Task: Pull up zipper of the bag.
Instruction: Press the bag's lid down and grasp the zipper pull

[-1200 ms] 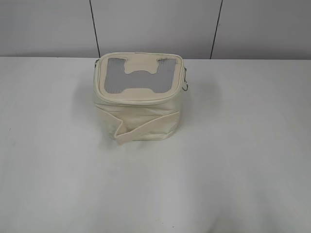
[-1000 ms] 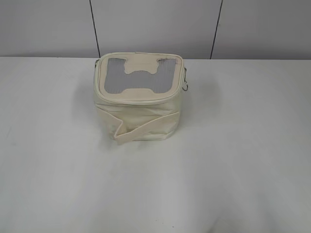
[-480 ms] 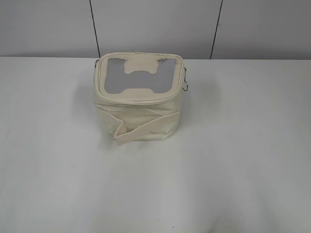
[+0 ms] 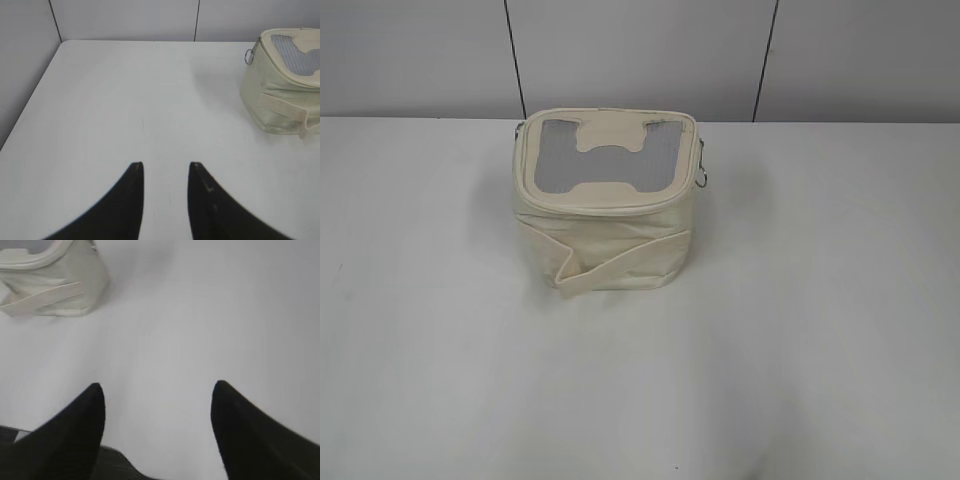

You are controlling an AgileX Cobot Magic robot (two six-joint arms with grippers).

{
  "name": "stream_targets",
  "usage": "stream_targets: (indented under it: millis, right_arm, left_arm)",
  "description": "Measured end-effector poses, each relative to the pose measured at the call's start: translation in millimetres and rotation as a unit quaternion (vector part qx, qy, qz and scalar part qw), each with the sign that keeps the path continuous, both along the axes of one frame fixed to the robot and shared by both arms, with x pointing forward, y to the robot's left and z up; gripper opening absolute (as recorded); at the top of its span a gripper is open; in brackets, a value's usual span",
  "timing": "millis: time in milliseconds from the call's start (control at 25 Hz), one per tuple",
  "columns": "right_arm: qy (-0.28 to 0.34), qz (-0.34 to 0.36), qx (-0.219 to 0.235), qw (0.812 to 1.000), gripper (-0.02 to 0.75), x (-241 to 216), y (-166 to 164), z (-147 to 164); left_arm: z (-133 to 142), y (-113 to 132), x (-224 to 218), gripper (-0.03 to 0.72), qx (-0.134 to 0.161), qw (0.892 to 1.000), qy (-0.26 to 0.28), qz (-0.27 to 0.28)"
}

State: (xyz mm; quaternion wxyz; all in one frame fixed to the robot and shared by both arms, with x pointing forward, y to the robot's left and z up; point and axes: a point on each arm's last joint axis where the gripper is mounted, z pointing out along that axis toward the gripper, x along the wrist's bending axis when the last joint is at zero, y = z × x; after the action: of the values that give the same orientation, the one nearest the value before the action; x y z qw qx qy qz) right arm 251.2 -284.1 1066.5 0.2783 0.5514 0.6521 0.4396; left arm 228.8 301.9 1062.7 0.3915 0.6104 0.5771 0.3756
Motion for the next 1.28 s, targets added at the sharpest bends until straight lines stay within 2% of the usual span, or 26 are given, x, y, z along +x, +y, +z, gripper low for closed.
stream_targets:
  millis: [160, 360, 640, 760, 880, 1000, 1280]
  right_arm:
    - [0.005, 0.067, 0.009, 0.998, 0.515, 58.5, 20.1, 17.9]
    - [0.031, 0.167, 0.001, 0.986, 0.515, 185.1, 53.2, 17.8]
    - [0.050, 0.325, 0.033, 0.944, 0.513, 372.3, 113.4, -8.6]
    - [0.057, 0.381, 0.055, 0.921, 0.512, 423.3, 147.4, -23.9]
    - [0.076, 0.427, 0.061, 0.899, 0.511, 452.7, 183.5, -37.9]
    - [0.093, 0.456, 0.048, 0.884, 0.511, 467.6, 215.3, -52.7]
    - [0.121, 0.471, 0.031, 0.873, 0.511, 472.6, 257.2, -85.5]
  left_arm:
    - [0.0, 0.0, 0.0, 0.241, 0.000, 1.000, 0.000, 0.000]
    - [0.0, 0.0, 0.0, 0.241, 0.000, 1.000, 0.000, 0.000]
    - [0.0, 0.0, 0.0, 0.241, 0.000, 1.000, 0.000, 0.000]
    - [0.0, 0.0, 0.0, 0.241, 0.000, 1.000, 0.000, 0.000]
    - [0.0, 0.0, 0.0, 0.241, 0.000, 1.000, 0.000, 0.000]
    - [0.0, 0.0, 0.0, 0.241, 0.000, 1.000, 0.000, 0.000]
    - [0.0, 0.0, 0.0, 0.241, 0.000, 1.000, 0.000, 0.000]
